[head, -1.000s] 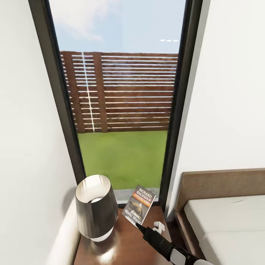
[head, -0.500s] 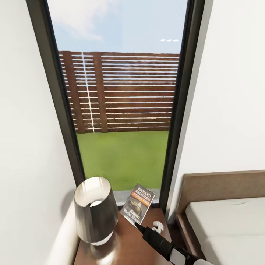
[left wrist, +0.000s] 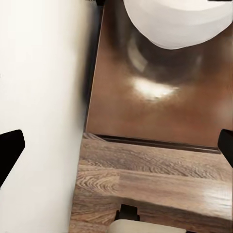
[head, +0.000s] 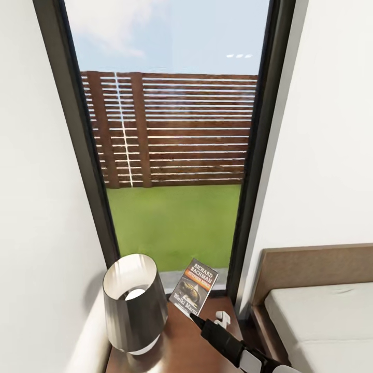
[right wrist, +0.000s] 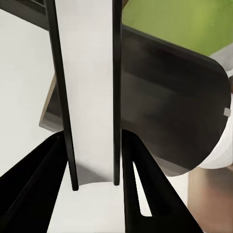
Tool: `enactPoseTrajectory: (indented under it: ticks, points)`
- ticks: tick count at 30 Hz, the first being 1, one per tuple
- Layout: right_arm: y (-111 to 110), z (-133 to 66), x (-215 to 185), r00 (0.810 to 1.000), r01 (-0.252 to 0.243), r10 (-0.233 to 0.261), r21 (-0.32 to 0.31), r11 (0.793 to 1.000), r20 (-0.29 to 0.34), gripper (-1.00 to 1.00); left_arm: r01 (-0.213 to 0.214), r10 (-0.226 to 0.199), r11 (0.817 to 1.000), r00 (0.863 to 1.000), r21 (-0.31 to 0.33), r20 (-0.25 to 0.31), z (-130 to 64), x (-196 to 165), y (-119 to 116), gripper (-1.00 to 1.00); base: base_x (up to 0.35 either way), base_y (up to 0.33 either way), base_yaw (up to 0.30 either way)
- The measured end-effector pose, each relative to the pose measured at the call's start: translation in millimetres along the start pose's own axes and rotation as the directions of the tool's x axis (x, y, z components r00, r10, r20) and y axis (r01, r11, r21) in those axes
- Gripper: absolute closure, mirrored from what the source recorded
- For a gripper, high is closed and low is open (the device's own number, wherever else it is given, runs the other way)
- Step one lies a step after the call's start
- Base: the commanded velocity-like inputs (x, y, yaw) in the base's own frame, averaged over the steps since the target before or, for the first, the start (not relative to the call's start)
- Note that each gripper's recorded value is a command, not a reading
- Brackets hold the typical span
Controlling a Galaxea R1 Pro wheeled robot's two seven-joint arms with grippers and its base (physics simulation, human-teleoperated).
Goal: In the bedroom, move the book from the bed onto either nightstand, and place the two sandals side by side next to the bed.
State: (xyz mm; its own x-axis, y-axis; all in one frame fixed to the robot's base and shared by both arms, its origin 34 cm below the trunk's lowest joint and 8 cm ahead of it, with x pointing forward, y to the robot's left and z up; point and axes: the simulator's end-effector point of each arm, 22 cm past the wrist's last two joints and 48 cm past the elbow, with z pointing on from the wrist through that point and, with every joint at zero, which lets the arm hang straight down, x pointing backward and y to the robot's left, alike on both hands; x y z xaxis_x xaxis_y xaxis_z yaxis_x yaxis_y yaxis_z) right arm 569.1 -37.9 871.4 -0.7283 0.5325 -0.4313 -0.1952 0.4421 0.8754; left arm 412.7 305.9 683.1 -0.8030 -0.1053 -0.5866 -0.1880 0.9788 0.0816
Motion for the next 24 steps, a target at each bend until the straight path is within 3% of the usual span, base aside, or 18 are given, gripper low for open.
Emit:
enactPoseTrajectory:
  ticks: [24]
  points:
    - [-4.9,-1.3,-0.9,1.0,-0.008,0.008,0.017,1.0,0.001,1.0,-0.003,0.003,1.0,1.0,0.004,0.0,-0.2,0.2,-2.6,-1.0,0.008,0.004,0.0]
